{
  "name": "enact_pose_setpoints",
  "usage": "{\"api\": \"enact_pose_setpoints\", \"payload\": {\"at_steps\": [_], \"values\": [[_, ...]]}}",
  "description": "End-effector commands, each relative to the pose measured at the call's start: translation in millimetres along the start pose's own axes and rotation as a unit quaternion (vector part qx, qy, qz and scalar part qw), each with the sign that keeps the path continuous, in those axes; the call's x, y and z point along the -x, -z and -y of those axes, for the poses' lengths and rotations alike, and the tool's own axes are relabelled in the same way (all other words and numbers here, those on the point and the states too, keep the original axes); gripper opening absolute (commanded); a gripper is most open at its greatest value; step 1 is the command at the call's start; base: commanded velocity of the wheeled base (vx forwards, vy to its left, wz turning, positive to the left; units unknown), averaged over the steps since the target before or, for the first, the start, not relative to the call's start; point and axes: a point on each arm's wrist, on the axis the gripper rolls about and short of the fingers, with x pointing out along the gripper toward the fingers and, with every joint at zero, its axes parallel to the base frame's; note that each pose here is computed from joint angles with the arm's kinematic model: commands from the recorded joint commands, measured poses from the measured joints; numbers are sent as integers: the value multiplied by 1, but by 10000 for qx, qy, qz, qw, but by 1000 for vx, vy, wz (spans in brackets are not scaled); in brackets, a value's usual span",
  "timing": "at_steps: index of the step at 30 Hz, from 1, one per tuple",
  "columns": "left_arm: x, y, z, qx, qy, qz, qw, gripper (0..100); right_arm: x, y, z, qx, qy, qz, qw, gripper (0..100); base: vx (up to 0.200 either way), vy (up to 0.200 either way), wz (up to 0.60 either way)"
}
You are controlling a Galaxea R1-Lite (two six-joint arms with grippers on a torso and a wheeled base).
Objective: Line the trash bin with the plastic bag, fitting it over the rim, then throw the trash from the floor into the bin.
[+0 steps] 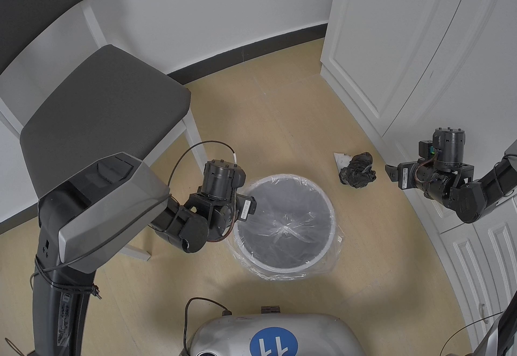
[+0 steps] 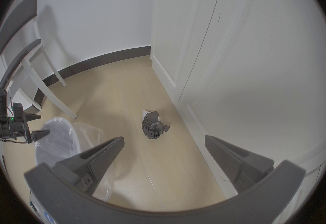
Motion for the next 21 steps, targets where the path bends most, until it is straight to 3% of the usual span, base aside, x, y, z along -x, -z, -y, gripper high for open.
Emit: {"api": "enact_pose_setpoints", "payload": {"at_steps": [1,11,21], "values": [[-6,0,-6,61,-70,5,10000,100,0,0,1,-2,6,2,10000,100,0,0,0],[29,16,7,25,166,-305,9994,100,1,-2,2,-14,22,30,10000,100,0,0,0],[38,37,4,117,155,-642,9978,100,1,-2,8,-32,47,22,10000,100,0,0,0]]}}
